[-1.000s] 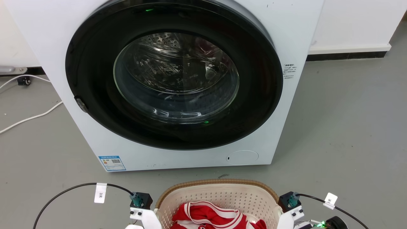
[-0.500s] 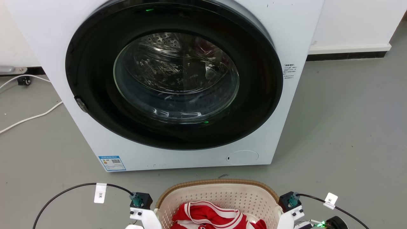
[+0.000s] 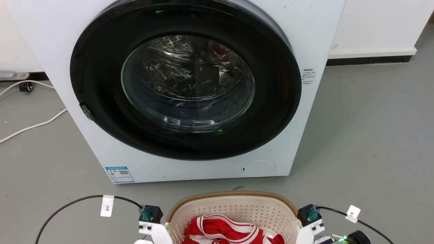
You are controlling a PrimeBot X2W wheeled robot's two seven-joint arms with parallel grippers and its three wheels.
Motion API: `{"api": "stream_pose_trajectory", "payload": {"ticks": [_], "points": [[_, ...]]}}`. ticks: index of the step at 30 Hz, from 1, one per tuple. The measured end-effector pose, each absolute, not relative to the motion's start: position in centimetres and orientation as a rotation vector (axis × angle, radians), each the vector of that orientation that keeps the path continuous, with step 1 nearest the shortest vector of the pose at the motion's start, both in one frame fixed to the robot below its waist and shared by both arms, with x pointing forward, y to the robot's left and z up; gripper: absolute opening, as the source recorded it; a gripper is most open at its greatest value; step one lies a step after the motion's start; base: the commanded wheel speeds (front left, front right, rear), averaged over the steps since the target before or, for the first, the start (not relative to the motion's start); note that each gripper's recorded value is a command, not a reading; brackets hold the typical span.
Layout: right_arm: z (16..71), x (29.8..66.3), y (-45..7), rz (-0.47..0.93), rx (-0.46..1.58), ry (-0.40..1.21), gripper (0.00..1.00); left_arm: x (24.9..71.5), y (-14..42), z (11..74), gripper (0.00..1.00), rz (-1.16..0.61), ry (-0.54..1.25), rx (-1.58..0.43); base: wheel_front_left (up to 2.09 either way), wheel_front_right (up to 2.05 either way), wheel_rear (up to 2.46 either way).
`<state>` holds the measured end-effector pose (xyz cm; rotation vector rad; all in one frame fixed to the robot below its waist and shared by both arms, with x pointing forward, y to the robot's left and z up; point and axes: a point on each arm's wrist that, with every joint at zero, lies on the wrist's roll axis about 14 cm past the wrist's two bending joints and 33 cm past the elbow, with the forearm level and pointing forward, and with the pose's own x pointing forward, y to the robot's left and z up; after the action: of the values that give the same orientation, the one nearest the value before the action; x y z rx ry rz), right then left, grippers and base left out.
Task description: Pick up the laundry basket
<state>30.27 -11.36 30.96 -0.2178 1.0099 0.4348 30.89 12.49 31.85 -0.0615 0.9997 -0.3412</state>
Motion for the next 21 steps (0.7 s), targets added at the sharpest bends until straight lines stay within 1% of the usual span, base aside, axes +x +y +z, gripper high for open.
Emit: {"api": "stream_pose_trajectory", "payload": {"ticks": [21], "points": [[30.91,30.16,-11.42,0.437,-0.220,1.012,0.00,30.79,12.45,31.89,0.00,-0.338,0.995,-0.070,0.00,0.00,0.00]]}}
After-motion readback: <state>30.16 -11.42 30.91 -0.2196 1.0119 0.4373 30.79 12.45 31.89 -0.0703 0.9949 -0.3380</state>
